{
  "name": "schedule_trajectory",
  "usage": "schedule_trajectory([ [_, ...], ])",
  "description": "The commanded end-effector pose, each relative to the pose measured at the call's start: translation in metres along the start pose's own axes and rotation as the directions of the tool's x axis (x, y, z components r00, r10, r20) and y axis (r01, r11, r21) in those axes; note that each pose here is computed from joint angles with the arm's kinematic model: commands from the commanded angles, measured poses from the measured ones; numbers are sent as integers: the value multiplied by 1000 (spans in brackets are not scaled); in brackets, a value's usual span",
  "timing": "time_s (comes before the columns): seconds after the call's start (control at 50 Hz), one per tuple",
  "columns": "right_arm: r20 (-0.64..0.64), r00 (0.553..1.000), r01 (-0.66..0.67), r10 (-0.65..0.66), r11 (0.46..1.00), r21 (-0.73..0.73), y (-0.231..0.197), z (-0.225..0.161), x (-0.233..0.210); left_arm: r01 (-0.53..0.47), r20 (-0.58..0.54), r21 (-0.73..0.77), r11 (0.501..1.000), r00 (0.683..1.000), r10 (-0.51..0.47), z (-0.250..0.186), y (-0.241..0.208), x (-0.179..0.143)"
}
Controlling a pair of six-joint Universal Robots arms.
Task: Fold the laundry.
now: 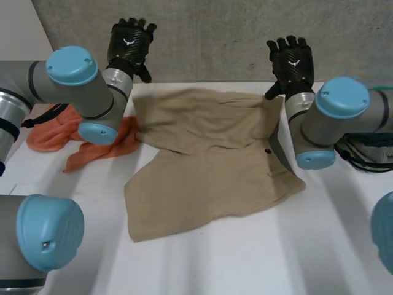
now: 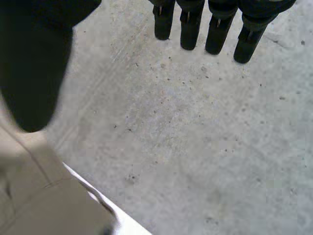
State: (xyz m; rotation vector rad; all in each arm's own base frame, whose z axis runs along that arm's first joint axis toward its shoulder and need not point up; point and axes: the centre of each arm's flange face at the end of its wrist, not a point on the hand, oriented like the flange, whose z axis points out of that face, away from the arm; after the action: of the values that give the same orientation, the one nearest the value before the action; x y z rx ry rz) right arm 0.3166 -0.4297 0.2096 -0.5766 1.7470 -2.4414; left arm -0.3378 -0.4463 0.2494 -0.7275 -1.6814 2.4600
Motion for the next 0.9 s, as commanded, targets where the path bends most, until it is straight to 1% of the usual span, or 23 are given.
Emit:
schedule_trajectory([
  [0.02,34,999,39,-35,991,-132,-27,-8,13,12,121,-38,999,993,-7,-7,-42,-23],
  [0.06,61,997,47,-36,982,-185,-39,-16,17,11,131,-70,997,991,-1,-13,-52,-28],
  [0.08,110,993,64,-37,965,-253,-45,-26,21,17,137,-108,994,991,-2,-22,-61,-32],
  [0.14,195,980,106,-38,929,-353,-52,-46,23,11,126,-172,985,992,11,-39,-72,-34],
  [0.16,262,964,153,-44,897,-414,-54,-61,26,10,107,-217,976,994,14,-54,-77,-33],
  [0.22,362,931,237,-51,839,-489,-54,-86,29,6,67,-274,962,998,13,-78,-85,-28],
  [0.24,430,902,287,-37,797,-531,-52,-104,31,1,31,-321,947,999,10,-96,-86,-24],
  [0.28,477,878,322,-27,770,-550,-49,-119,33,-10,-17,-372,928,1000,4,-116,-85,-16],
  [0.3,498,867,337,-24,763,-551,-47,-125,33,-23,-66,-422,907,998,-6,-137,-82,-9],
  [0.32,531,847,358,-12,751,-555,-42,-137,34,-31,-90,-447,894,996,-10,-147,-81,-5],
  [0.36,561,828,374,2,743,-555,-35,-149,34,-50,-144,-493,869,989,-25,-169,-76,4],
  [0.4,588,809,383,8,751,-538,-17,-164,35,-101,-256,-572,814,965,-61,-209,-61,23],
  [0.44,589,808,381,1,762,-523,-8,-168,35,-128,-307,-605,786,948,-82,-229,-52,33],
  [0.46,587,810,377,-2,768,-518,-3,-170,35,-141,-328,-618,773,940,-90,-237,-47,38],
  [0.48,576,817,369,-15,783,-501,6,-171,36,-162,-361,-639,752,926,-107,-252,-39,45],
  [0.54,549,835,348,-39,810,-472,22,-174,37,-192,-395,-658,729,911,-117,-270,-25,57],
  [0.62,521,852,321,-51,837,-444,40,-174,34,-205,-401,-649,733,910,-100,-276,-9,64],
  [0.7,516,855,307,-48,848,-431,51,-176,30,-201,-382,-644,738,920,-83,-270,5,64],
  [0.76,512,857,302,-53,858,-416,56,-175,26,-205,-383,-640,740,921,-76,-267,10,66],
  [0.9,513,857,304,-59,861,-409,63,-174,21,-240,-403,-625,742,914,-44,-264,18,74],
])
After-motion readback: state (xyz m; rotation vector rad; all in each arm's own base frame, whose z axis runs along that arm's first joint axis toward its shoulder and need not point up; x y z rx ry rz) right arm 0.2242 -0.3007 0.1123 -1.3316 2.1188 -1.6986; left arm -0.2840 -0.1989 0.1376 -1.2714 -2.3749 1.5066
